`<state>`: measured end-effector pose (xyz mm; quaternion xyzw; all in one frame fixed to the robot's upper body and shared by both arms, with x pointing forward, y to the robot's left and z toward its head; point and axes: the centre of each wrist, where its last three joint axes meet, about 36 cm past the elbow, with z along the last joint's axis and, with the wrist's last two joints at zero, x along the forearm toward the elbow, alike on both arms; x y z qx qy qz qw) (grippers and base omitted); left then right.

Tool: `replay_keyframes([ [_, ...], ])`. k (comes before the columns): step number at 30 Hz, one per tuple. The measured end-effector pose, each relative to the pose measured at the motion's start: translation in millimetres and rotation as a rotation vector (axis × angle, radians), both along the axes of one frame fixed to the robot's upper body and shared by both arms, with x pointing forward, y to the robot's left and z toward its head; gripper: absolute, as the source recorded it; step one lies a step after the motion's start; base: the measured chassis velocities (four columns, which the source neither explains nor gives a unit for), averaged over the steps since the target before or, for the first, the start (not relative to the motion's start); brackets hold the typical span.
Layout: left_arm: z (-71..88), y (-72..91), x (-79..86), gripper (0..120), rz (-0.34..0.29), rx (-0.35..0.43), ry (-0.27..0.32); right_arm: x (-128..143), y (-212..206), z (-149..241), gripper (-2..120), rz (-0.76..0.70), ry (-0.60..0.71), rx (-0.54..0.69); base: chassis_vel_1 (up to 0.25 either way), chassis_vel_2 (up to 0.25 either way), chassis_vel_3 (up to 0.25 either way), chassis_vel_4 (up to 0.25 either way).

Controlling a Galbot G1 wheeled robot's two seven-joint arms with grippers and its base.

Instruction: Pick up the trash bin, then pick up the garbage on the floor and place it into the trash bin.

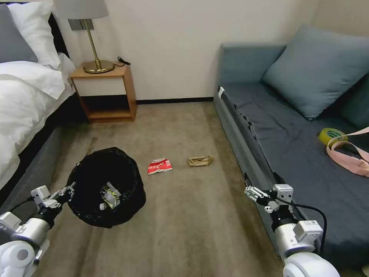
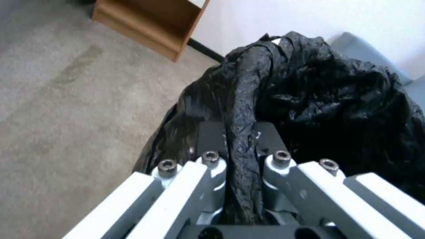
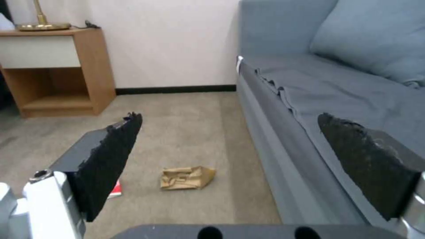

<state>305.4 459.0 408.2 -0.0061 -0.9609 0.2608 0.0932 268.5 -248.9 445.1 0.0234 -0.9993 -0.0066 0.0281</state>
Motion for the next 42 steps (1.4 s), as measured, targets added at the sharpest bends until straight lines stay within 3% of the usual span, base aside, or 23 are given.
replay_keyframes([
  [17, 3.2, 14.4, -1.8, 4, 0.029, 0.005, -0.009, 7.0, -1.5, 1.2, 100, 0.022, -0.001, 0.001, -0.131, 0.130, 0.128, -0.139],
  [42, 4.8, 18.6, 3.1, 4, 0.034, 0.004, -0.013, 14.1, -3.5, 1.3, 100, 0.049, 0.011, -0.009, -0.143, 0.149, 0.148, -0.152],
])
